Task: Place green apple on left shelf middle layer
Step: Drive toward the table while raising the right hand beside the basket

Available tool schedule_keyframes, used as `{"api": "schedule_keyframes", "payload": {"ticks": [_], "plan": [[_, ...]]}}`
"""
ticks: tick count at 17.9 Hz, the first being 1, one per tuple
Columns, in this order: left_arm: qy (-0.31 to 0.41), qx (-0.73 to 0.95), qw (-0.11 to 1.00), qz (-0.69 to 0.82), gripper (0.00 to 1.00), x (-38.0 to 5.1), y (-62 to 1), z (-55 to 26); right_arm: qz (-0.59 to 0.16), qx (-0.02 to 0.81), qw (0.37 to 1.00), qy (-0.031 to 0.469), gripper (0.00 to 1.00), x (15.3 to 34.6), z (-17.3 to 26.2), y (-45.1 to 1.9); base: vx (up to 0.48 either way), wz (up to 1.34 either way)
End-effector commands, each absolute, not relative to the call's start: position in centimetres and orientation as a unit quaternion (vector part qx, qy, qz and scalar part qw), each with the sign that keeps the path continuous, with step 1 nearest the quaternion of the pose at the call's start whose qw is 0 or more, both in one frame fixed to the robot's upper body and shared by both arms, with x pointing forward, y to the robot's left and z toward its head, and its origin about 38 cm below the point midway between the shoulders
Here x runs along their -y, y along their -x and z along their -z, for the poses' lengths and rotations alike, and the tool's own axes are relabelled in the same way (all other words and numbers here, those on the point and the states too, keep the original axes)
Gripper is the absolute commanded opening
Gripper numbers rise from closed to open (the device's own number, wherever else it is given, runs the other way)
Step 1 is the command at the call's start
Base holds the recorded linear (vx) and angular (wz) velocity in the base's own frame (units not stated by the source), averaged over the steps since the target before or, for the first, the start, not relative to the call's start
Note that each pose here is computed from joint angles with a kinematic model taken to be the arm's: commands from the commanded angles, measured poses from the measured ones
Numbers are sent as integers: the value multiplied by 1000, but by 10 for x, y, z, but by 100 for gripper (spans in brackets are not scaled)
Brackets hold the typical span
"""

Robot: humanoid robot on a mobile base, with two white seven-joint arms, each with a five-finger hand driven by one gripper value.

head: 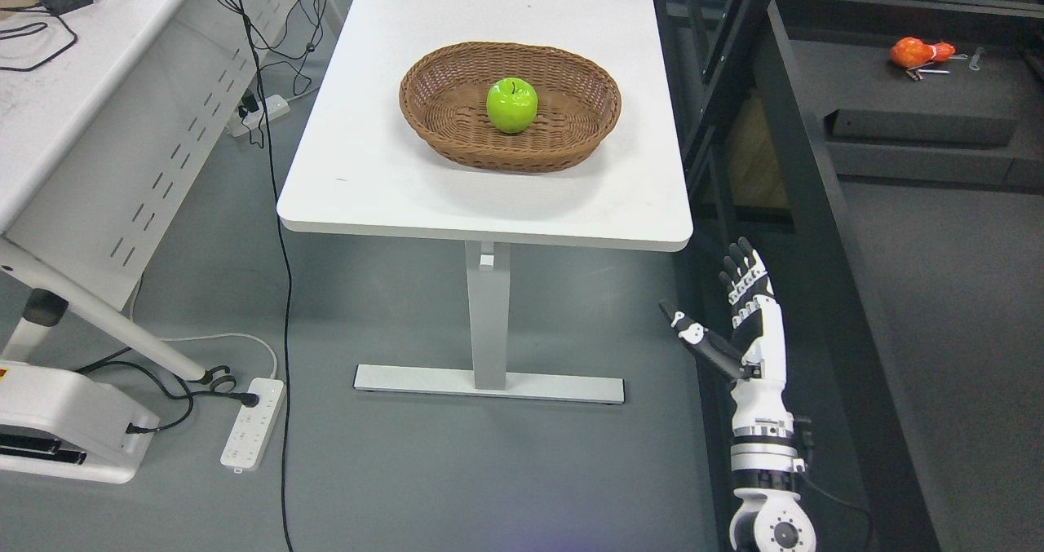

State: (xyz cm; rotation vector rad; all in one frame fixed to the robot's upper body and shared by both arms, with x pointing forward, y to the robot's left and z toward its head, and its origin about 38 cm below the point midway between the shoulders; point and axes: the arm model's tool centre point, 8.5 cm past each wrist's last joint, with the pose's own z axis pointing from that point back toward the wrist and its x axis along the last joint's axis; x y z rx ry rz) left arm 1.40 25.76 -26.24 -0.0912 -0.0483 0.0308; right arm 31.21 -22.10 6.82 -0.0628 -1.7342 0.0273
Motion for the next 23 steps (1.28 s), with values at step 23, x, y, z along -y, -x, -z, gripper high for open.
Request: {"api": "schedule_keyframes", "payload": {"ticks": [23], "plan": [[37,35,999,-14,100,-269,-28,261,-309,796,450,262,99,267,-130,-328,16,23]]}}
